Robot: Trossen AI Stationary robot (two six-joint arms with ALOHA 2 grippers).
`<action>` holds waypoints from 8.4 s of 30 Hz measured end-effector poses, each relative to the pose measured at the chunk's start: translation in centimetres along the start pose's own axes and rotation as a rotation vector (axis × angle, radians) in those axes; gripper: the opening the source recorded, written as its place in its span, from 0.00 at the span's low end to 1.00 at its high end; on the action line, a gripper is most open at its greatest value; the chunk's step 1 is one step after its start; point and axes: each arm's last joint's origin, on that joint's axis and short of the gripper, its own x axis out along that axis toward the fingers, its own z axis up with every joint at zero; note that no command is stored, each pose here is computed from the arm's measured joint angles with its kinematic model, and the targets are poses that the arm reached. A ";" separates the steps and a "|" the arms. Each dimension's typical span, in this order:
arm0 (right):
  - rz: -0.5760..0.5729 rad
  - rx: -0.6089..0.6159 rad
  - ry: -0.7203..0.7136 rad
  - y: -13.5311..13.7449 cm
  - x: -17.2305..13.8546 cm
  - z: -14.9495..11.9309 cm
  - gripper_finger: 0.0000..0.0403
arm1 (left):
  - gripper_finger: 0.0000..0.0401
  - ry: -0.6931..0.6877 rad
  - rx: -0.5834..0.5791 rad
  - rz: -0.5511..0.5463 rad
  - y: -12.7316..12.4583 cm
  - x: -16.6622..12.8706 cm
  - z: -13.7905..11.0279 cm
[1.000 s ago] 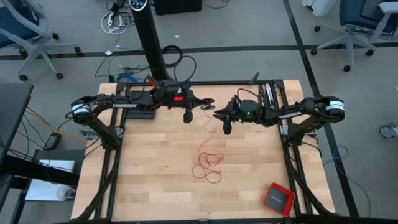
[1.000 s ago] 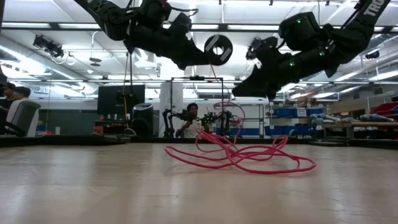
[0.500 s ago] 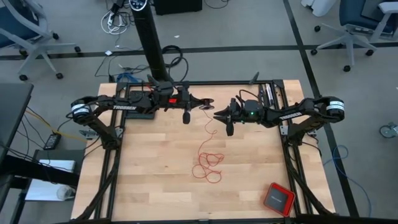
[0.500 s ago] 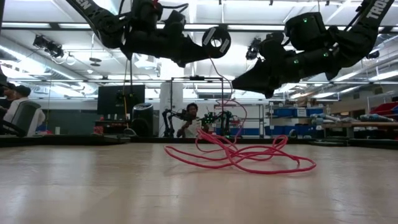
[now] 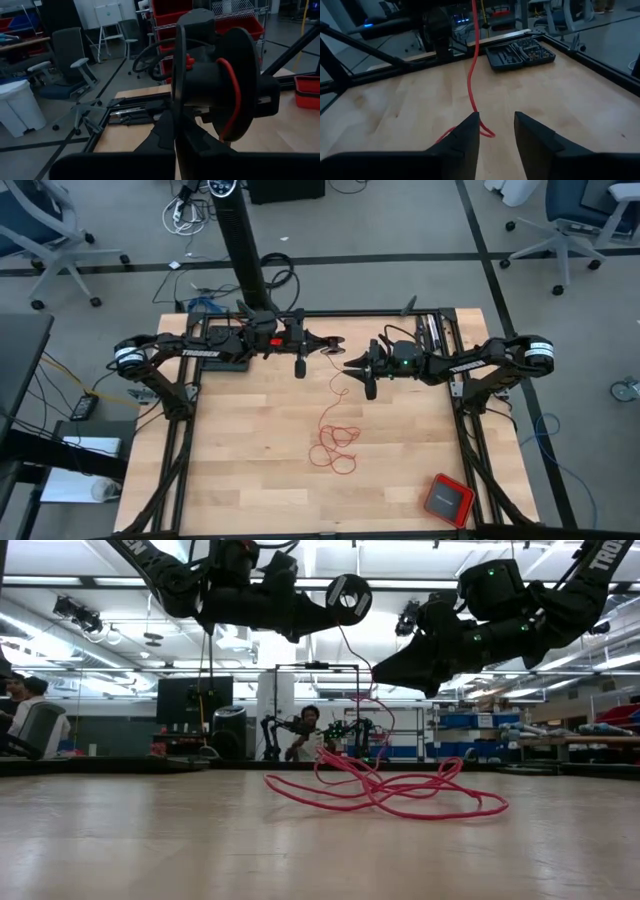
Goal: Coil cords
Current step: Coil the red wire onto the spool
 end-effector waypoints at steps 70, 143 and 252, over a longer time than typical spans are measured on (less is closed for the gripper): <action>-0.151 -0.127 0.136 -0.8 1.4 -0.4 0.01 | 0.00 0.106 -0.073 0.068 1.3 -0.5 -1.3; -0.573 -0.416 0.348 1.7 3.2 8.1 0.02 | 0.00 0.192 -0.340 0.174 3.0 -1.4 -2.5; -0.048 -0.009 -0.025 1.6 8.2 -0.3 0.22 | 0.00 0.127 -0.054 0.078 0.3 -0.1 -1.2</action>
